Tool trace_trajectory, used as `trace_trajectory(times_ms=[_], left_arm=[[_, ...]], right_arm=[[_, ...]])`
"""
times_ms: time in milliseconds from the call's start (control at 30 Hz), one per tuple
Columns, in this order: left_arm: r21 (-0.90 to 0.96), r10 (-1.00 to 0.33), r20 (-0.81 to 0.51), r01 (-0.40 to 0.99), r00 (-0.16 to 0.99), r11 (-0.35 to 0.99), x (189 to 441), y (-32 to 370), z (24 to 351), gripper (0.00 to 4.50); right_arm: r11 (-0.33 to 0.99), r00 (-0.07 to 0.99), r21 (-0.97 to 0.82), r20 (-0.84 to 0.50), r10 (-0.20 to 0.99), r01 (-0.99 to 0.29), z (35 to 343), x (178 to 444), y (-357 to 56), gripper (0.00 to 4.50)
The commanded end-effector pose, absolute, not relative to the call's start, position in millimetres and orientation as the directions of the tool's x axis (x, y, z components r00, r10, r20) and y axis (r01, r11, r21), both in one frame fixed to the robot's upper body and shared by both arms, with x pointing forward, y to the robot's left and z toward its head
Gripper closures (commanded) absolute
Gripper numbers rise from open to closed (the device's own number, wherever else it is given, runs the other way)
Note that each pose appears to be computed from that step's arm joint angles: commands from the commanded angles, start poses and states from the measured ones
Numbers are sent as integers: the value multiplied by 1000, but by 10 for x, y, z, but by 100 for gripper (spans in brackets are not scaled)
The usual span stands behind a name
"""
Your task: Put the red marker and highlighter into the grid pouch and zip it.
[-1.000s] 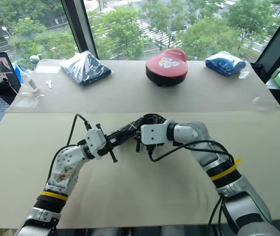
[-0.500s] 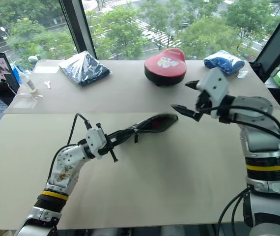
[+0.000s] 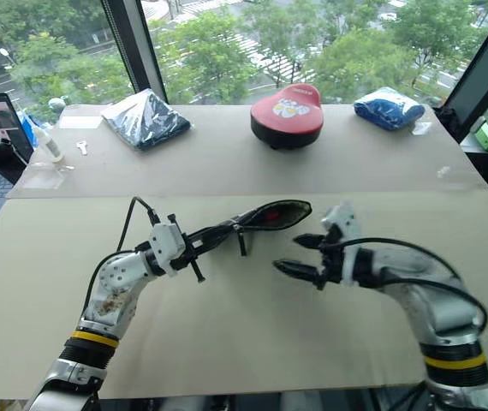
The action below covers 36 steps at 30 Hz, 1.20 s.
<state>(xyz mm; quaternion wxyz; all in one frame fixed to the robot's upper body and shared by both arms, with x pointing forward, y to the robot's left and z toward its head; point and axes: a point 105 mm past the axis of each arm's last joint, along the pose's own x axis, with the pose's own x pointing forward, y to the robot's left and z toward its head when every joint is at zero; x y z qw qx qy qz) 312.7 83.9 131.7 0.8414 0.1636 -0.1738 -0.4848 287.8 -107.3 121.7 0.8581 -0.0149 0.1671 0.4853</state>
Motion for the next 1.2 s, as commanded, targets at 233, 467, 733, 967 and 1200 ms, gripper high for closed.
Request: trace_trajectory(times_ms=[233, 467, 733, 967, 1200], left_arm=[[475, -871, 176, 735, 459, 483, 3135, 840, 1467, 450], [477, -869, 173, 733, 463, 485, 3151, 855, 1468, 450], [476, -868, 172, 733, 465, 487, 3143, 859, 1450, 450], [475, -867, 173, 731, 468, 490, 3129, 861, 1442, 450], [475, -864, 175, 728, 471, 493, 3132, 868, 1443, 450]], right_arm=[[561, 527, 97, -243, 814, -822, 1348, 3149, -712, 3], [547, 521, 98, -207, 828, -831, 1448, 3227, -609, 3], [507, 488, 91, -167, 856, -857, 1533, 3195, -531, 99], [470, 453, 107, -150, 879, -876, 1560, 3122, -559, 341], [414, 402, 105, -118, 908, -904, 1640, 2989, -600, 446]])
